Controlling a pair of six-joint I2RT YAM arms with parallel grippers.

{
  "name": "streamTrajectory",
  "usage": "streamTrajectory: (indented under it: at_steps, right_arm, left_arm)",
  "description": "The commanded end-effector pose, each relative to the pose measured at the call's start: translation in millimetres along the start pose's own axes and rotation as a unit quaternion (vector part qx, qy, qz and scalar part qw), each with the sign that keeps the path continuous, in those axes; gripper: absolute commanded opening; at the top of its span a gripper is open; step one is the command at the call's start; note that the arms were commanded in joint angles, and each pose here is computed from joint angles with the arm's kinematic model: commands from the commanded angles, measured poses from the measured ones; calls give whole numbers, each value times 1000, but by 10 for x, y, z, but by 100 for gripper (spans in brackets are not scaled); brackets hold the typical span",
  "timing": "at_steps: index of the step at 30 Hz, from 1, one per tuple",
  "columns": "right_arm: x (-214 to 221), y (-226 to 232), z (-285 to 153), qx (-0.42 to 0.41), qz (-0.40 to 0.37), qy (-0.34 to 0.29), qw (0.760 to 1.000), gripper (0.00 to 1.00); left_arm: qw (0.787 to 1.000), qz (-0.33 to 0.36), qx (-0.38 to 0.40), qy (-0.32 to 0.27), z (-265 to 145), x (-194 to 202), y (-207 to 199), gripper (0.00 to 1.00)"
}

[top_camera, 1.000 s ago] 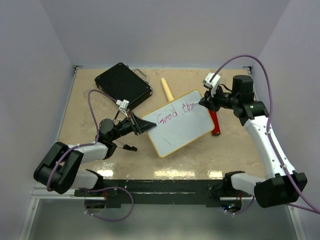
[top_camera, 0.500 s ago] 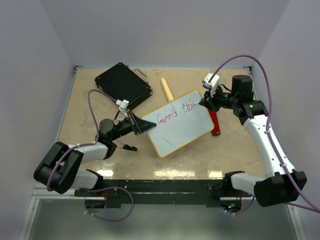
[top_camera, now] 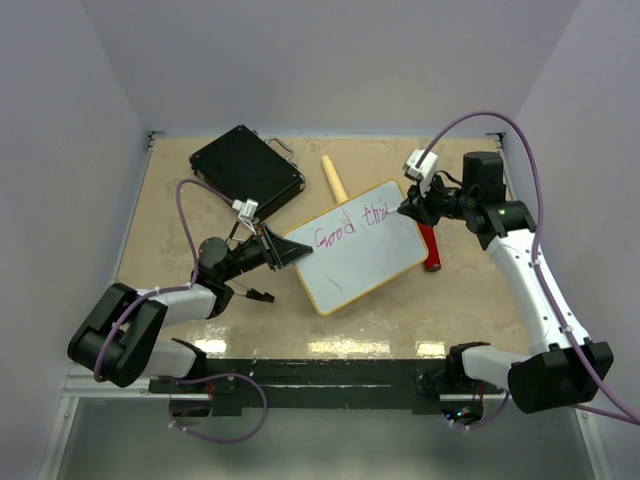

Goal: Write a sentence on the whiteboard

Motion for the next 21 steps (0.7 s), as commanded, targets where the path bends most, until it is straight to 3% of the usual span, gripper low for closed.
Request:
streamTrajectory:
  at_steps: [1,10,21]
  right_arm:
    - [-248,-134,-16,30,-7,-33,999,0]
    - [-306,-233,-16,60,3,-43,997,0]
    - [40,-6,-53,17,-1,12,1000,0]
  left_arm:
    - [995,54,69,-46,18,-245,-314,0]
    - [995,54,69,-46,17,-246,-316,0]
    - [995,56,66,-48,12,-253,-297,0]
Point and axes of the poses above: each gripper's point midway between its finger pads, its own z axis out along the fingers, its own y axis along the line the jaws close on, x = y × z, the point moved 4 cm from there along -z, back along the fingers, and after that the axes turned 5 degrees about z, right-handed, at the moved point
